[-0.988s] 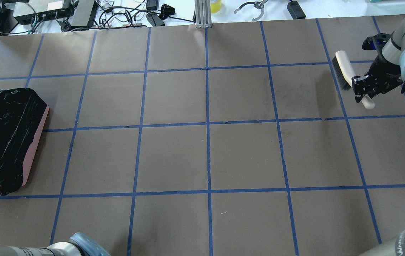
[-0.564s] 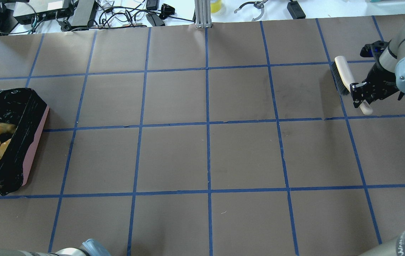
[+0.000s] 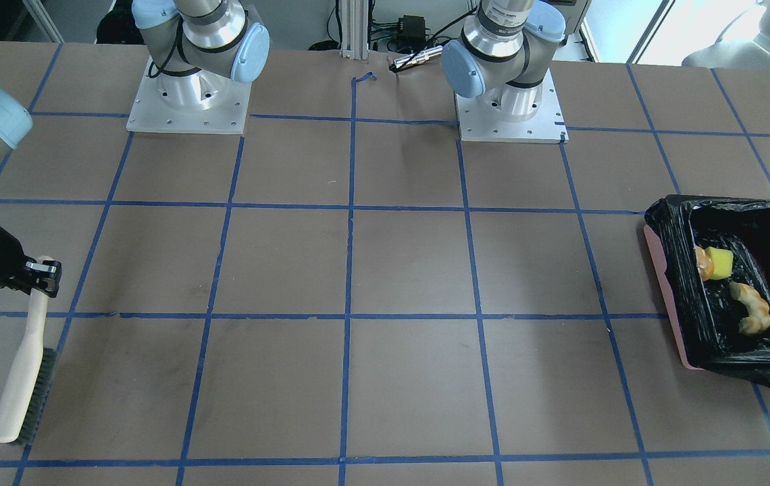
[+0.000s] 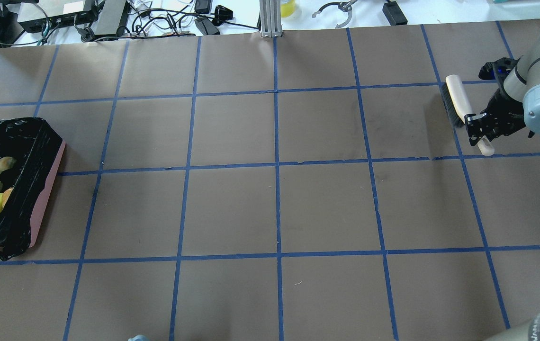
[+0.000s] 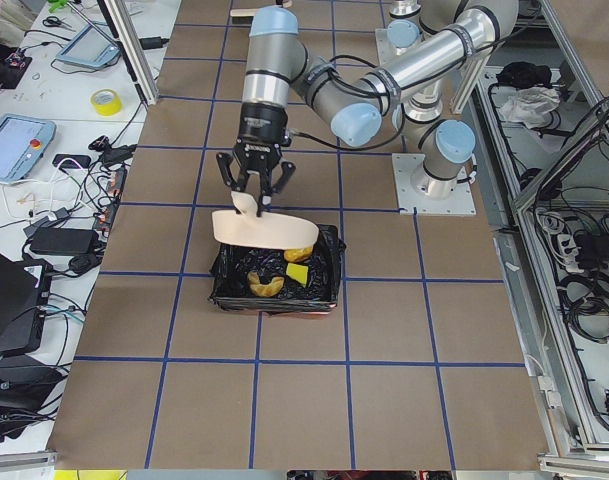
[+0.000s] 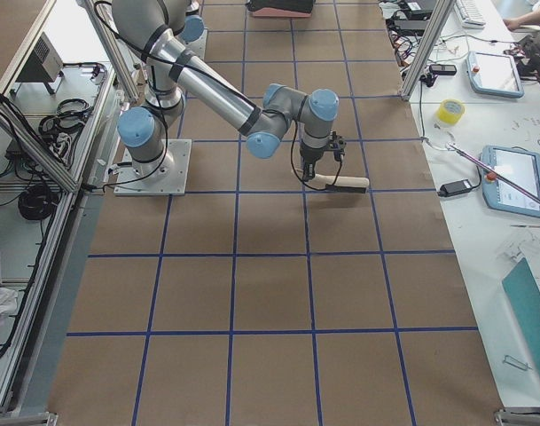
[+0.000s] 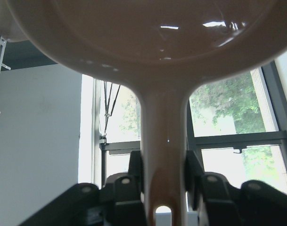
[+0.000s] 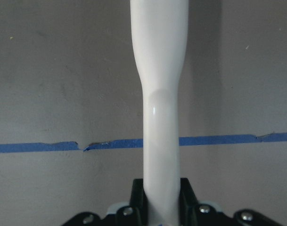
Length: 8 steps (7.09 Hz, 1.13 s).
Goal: Sweep and dump trash into bin
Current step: 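Bring the empty dustpan back and set it on the table with the left gripper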
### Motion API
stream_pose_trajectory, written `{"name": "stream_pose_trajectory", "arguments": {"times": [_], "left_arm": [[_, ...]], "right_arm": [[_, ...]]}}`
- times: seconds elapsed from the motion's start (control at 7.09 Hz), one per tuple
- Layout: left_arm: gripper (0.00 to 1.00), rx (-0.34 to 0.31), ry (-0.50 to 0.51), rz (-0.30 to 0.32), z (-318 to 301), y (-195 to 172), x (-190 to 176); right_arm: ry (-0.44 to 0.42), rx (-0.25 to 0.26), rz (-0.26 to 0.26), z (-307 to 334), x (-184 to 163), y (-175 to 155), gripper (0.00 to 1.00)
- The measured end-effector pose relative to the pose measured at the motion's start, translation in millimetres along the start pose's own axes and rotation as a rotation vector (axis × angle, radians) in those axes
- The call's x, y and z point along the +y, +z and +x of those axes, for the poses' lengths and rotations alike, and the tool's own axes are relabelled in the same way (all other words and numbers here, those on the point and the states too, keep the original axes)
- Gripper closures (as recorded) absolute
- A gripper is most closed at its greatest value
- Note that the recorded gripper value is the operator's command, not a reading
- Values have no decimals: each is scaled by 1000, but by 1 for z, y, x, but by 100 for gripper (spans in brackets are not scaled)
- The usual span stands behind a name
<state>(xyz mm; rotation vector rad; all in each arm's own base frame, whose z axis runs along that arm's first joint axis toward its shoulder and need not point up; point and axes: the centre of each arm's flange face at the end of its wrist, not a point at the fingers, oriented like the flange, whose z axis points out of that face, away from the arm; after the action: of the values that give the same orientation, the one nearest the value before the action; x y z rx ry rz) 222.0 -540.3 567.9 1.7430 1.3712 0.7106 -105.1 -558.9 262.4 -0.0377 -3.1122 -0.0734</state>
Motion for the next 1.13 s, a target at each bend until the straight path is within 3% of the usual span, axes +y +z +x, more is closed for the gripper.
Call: {"name": "stream_pose_trajectory", "arguments": {"times": [0.28, 0.42, 0.56, 0.71, 0.85, 0.99, 1.13], "left_arm": [[100, -251, -33, 25, -58, -65, -45], [100, -367, -83, 107, -75, -80, -66], [100, -442, -166, 224, -89, -86, -94], [100, -449, -306, 374, -99, -81, -131], [100, -410, -402, 535, -111, -69, -170], [100, -348, -457, 713, -124, -55, -210], [100, -267, -489, 873, -136, -40, -247]], "right_arm": [[-3, -4, -5, -3, 5, 2, 100], [-6, -5, -10, -5, 7, 3, 100], [-7, -7, -13, -6, 9, 5, 100], [-8, -9, -16, -7, 10, 6, 100], [-9, -9, -18, -7, 10, 7, 93], [-9, -10, -21, -7, 10, 8, 70], [-10, -10, -24, -7, 10, 9, 54]]}}
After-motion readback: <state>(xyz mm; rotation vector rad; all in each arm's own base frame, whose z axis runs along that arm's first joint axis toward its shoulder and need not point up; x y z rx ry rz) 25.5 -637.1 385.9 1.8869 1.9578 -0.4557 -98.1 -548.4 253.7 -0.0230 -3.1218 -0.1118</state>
